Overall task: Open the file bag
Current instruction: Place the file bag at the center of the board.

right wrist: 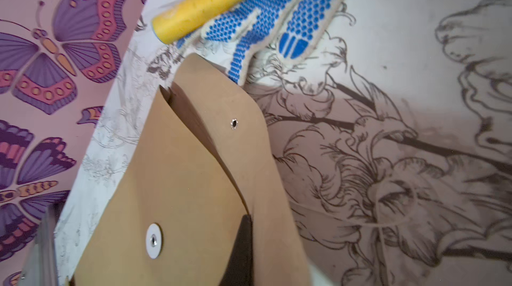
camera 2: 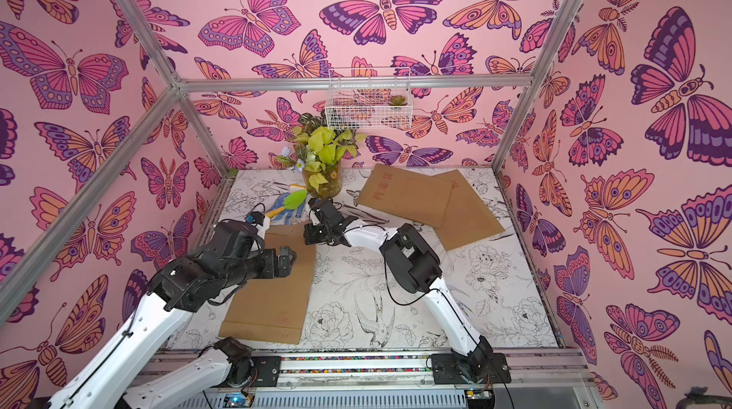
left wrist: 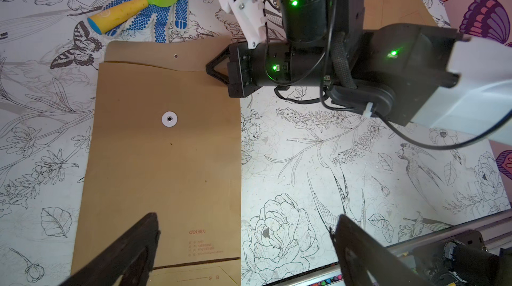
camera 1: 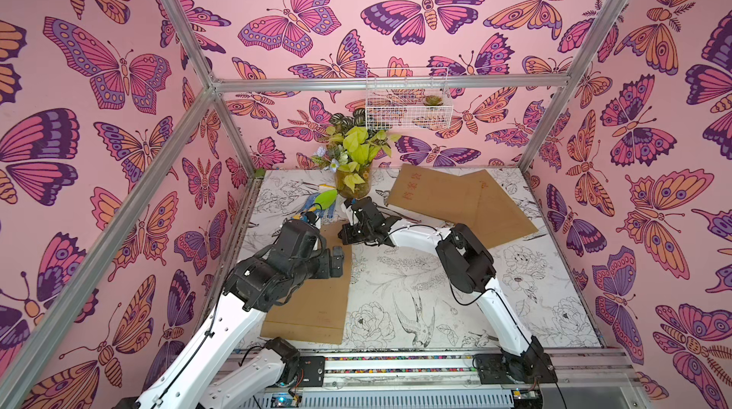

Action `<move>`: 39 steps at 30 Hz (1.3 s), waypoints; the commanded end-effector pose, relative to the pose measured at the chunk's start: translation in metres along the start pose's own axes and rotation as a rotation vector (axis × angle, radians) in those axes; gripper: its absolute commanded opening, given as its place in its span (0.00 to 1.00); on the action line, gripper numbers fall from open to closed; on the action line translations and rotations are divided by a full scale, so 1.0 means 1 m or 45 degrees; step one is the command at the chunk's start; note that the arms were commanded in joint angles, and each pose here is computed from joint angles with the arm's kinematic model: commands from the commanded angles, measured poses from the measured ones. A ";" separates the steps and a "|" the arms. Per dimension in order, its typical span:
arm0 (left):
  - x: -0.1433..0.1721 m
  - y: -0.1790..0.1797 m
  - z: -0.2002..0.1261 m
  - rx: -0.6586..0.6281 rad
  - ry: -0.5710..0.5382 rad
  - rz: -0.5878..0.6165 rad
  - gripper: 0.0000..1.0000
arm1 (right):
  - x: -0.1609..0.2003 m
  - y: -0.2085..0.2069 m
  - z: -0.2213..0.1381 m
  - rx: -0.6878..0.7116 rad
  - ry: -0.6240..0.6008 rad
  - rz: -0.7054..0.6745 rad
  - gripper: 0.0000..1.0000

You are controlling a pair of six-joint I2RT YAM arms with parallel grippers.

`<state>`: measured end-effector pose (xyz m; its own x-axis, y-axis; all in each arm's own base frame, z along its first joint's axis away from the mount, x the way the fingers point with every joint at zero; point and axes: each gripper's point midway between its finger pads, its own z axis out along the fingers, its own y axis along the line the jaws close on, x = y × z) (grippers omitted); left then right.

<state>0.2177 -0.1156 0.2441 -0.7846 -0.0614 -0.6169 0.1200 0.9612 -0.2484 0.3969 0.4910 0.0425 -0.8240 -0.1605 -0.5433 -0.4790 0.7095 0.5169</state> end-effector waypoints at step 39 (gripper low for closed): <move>-0.037 -0.146 0.196 0.269 0.134 0.129 0.99 | 0.044 -0.225 -0.327 0.691 -0.372 0.583 0.82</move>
<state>0.3342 -0.2765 0.1559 -0.8426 -0.0016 -0.5385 0.2192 0.9123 -0.3458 0.3786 0.1172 0.1284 -0.7200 0.2638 -0.6419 0.1090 0.9565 0.2707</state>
